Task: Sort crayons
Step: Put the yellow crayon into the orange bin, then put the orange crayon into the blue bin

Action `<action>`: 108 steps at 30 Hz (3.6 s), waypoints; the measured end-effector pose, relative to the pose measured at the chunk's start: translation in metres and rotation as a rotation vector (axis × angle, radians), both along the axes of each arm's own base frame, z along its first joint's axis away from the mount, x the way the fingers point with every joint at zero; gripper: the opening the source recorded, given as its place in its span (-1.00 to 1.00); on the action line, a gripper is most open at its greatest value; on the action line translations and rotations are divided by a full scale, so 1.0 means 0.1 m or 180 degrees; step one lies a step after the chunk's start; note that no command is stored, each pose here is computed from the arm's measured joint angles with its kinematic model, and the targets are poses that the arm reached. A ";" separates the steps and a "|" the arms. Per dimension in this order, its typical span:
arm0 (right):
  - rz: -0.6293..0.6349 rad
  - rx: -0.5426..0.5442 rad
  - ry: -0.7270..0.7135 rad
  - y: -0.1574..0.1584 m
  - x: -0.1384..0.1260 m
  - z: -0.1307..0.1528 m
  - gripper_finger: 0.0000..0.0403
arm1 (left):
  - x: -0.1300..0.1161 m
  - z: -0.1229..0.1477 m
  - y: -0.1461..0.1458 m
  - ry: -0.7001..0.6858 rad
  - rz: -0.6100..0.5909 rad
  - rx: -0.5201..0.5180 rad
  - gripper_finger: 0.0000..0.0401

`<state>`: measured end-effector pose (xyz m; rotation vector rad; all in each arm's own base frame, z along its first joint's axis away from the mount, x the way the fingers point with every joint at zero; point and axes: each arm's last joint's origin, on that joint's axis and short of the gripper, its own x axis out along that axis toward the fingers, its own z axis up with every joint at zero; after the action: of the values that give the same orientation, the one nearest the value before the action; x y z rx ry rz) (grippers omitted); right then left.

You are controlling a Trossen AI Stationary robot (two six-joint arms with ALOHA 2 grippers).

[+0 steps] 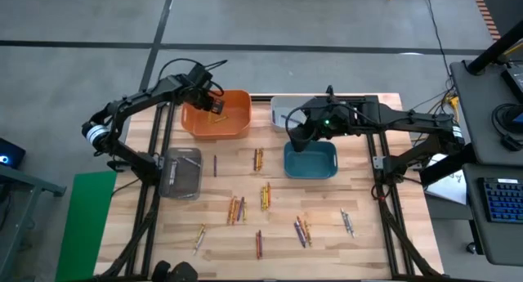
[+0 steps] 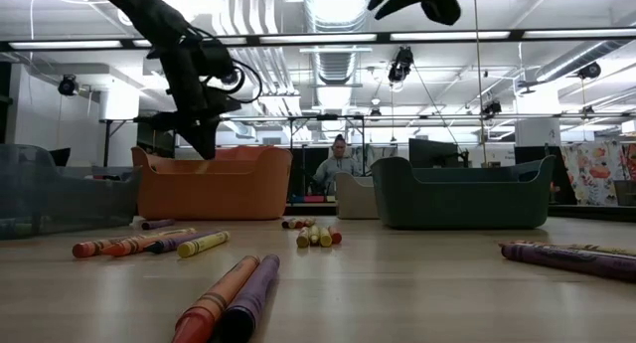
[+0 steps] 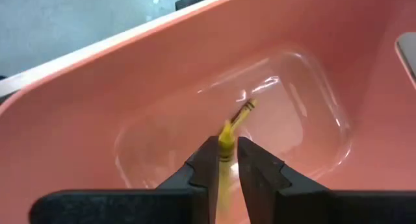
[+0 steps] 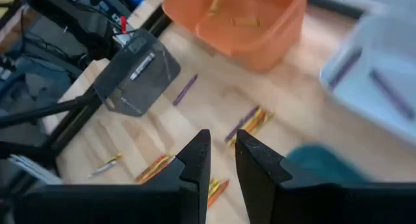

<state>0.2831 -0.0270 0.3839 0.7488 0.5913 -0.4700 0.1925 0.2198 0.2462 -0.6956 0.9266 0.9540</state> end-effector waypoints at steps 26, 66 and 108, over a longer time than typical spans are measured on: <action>-0.0591 0.2631 0.1123 1.33 -0.26 -0.58 -0.69 | 0.04 0.25 0.00 -0.0220 -0.0491 0.0191 -0.68; -0.0569 0.1907 0.1933 1.69 0.62 -2.15 -0.64 | 0.02 1.41 -1.96 -0.1889 -0.1791 0.0476 -0.69; -0.0828 0.1610 0.2330 1.55 0.56 -2.28 -0.47 | -0.27 1.55 -2.05 -0.2033 -0.2118 0.0752 -0.69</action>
<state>0.3388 0.1280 0.1563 1.1470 1.3369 -0.8635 0.1659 0.0147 0.4010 -0.3985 0.4088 0.2067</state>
